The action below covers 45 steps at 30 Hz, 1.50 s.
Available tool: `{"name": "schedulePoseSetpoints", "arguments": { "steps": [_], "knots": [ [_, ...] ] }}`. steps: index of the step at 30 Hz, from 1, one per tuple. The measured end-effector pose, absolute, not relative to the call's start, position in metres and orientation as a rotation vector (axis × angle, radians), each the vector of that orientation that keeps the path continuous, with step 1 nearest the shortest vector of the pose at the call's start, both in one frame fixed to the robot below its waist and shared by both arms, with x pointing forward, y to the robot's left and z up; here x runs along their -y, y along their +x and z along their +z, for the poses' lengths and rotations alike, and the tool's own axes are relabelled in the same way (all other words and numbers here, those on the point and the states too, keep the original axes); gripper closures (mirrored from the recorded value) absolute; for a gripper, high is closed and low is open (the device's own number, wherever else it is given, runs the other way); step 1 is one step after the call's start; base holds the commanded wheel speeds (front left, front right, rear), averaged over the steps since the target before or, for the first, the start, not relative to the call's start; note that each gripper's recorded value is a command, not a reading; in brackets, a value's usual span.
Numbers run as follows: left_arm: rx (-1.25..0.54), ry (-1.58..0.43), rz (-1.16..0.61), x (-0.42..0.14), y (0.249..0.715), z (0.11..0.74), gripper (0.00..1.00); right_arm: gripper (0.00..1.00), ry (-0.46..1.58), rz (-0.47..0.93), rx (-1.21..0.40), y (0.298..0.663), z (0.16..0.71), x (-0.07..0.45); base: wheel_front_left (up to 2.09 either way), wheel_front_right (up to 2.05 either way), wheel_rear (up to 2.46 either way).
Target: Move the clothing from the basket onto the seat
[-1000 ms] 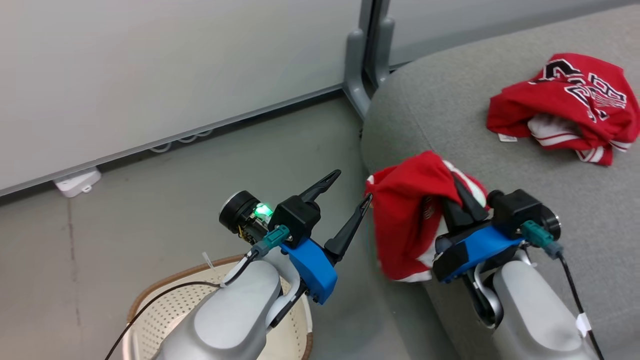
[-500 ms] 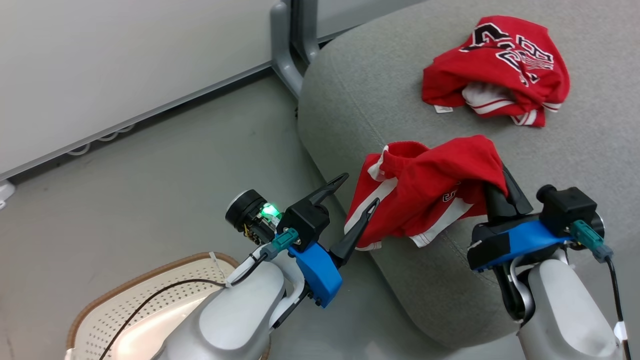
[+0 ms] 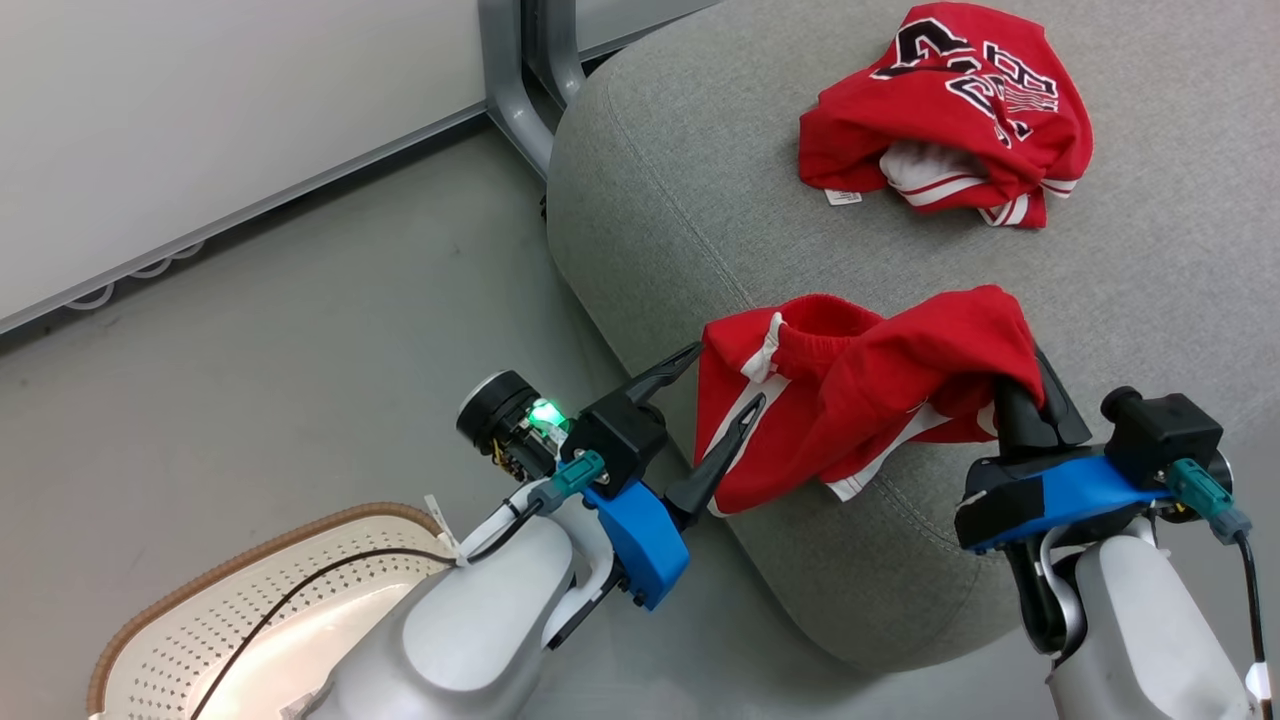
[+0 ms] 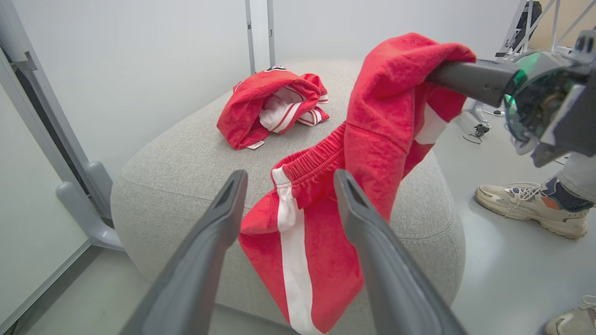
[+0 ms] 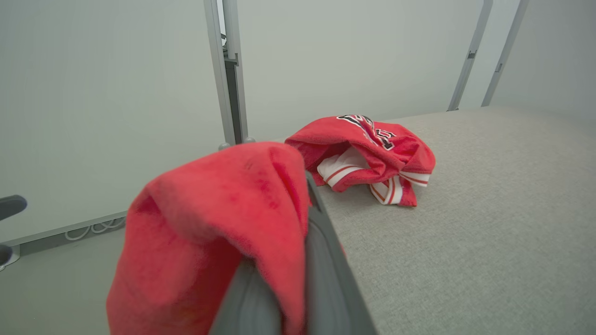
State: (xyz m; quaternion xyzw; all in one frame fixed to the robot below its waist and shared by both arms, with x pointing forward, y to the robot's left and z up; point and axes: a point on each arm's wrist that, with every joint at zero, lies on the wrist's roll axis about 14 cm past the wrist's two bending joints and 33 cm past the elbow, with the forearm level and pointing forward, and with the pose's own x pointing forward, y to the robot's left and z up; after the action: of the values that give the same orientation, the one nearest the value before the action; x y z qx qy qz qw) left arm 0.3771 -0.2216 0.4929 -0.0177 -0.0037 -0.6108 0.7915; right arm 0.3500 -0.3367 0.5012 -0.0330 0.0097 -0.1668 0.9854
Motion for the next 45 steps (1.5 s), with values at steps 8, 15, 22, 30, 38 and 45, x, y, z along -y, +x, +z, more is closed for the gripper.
{"name": "schedulePoseSetpoints", "arguments": {
  "steps": [8, 15, 22, 30, 38, 45],
  "knots": [
    [0.004, -0.047, -1.283, 0.215, 0.394, 0.486, 0.0, 1.0, -0.113, -0.28, 0.051, 0.384, 0.528, 0.331, 0.0, 0.0, 0.0],
    [-0.023, -0.05, -1.259, 0.21, 0.416, 0.465, 0.0, 1.0, -0.243, -0.249, 0.232, 0.436, 0.604, 0.346, 0.0, 0.0, 0.0],
    [-0.045, -0.048, -1.234, 0.205, 0.448, 0.438, 0.0, 1.0, -0.397, -0.328, 0.419, 0.468, 0.692, 0.396, 0.0, 0.0, 0.0],
    [-0.079, -0.063, -1.201, 0.196, 0.485, 0.392, 0.0, 1.0, -0.494, -0.485, 0.356, 0.484, 0.689, 0.468, 0.0, 0.0, 0.0],
    [-0.137, -0.089, -1.191, 0.19, 0.494, 0.348, 0.0, 1.0, -0.445, -0.58, 0.034, 0.49, 0.569, 0.515, 0.0, 0.0, 0.0],
    [-0.165, -0.082, -1.177, 0.182, 0.497, 0.33, 0.0, 1.0, -0.402, -0.594, -0.131, 0.481, 0.499, 0.515, 0.0, 0.0, 0.0]
  ]
}}
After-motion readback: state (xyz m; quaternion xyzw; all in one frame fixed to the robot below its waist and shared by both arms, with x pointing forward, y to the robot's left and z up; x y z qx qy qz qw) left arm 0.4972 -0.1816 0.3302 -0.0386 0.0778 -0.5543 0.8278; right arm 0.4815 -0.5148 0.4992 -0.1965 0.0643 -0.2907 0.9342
